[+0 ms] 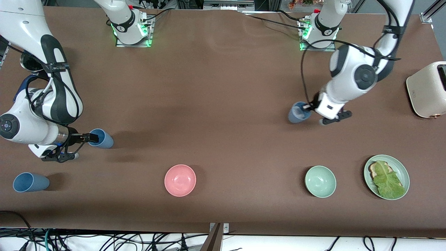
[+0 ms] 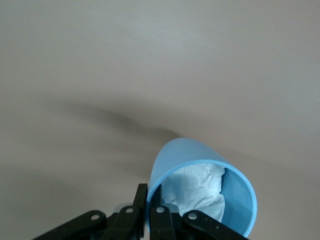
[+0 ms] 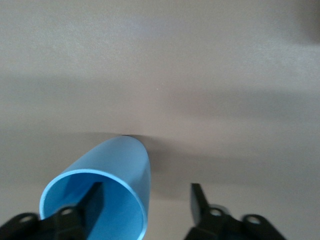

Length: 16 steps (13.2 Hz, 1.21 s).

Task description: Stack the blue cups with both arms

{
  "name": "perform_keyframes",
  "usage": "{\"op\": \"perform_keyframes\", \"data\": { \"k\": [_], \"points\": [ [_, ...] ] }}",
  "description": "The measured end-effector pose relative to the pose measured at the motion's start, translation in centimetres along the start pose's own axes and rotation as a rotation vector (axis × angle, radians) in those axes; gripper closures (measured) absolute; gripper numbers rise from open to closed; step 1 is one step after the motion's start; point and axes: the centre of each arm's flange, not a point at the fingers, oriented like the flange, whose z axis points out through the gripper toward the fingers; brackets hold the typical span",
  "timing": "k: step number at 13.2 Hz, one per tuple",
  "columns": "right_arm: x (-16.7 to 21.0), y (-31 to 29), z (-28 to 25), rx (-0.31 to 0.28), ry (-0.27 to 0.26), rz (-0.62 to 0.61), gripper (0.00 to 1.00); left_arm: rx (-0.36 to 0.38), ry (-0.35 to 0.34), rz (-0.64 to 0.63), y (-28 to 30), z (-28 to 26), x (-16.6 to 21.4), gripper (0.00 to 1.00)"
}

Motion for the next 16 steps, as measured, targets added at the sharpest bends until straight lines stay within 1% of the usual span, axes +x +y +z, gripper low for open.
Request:
{"op": "perform_keyframes", "data": {
  "k": [1, 2, 3, 4, 5, 6, 8, 10, 12, 13, 15, 16],
  "points": [
    [0.0, 0.0, 0.2, 0.001, -0.002, 0.000, 0.41, -0.002, 0.002, -0.011, 3.5, -0.2, -2.2, 0.99],
    [0.0, -0.1, 0.3, 0.002, -0.005, 0.000, 0.51, -0.001, 0.001, -0.017, 6.6, 0.2, -4.3, 0.99],
    [0.0, -0.1, 0.5, 0.003, -0.006, 0.000, 0.63, 0.005, -0.004, -0.023, 9.5, 1.1, -5.9, 0.99],
    [0.0, -0.2, 0.5, 0.004, -0.007, -0.001, 0.73, 0.009, -0.009, -0.030, 12.0, 2.2, -6.9, 0.99],
    [0.0, -0.2, 0.5, 0.005, -0.008, -0.001, 0.85, 0.016, -0.013, -0.037, 14.2, 3.6, -7.2, 0.99],
    [0.0, -0.2, 0.5, 0.006, -0.008, -0.001, 0.94, 0.031, -0.009, -0.036, 15.7, 5.2, -6.8, 0.99],
    [0.0, -0.3, 0.5, 0.006, -0.008, -0.002, 0.96, 0.065, 0.008, -0.024, 16.9, 8.3, -5.2, 0.99],
    [0.1, -0.4, 0.5, 0.006, -0.007, -0.004, 0.96, 0.065, 0.009, -0.028, 17.1, 9.0, -4.0, 0.99],
    [0.4, -1.0, -0.2, 0.008, -0.004, -0.013, 0.96, 0.063, 0.015, -0.029, 17.1, 8.8, -3.7, 0.84],
    [0.7, -1.3, -1.1, 0.011, -0.011, -0.020, 0.96, 0.064, 0.016, -0.031, 17.1, 8.9, -3.6, 0.72],
    [1.4, -2.4, -3.7, 0.015, -0.022, -0.037, 0.96, 0.062, 0.020, -0.037, 16.9, 8.6, -3.1, 0.54],
    [1.7, -3.3, -5.3, 0.020, -0.025, -0.041, 0.96, 0.063, 0.023, -0.046, 16.6, 8.0, -2.5, 0.43]
  ]
}}
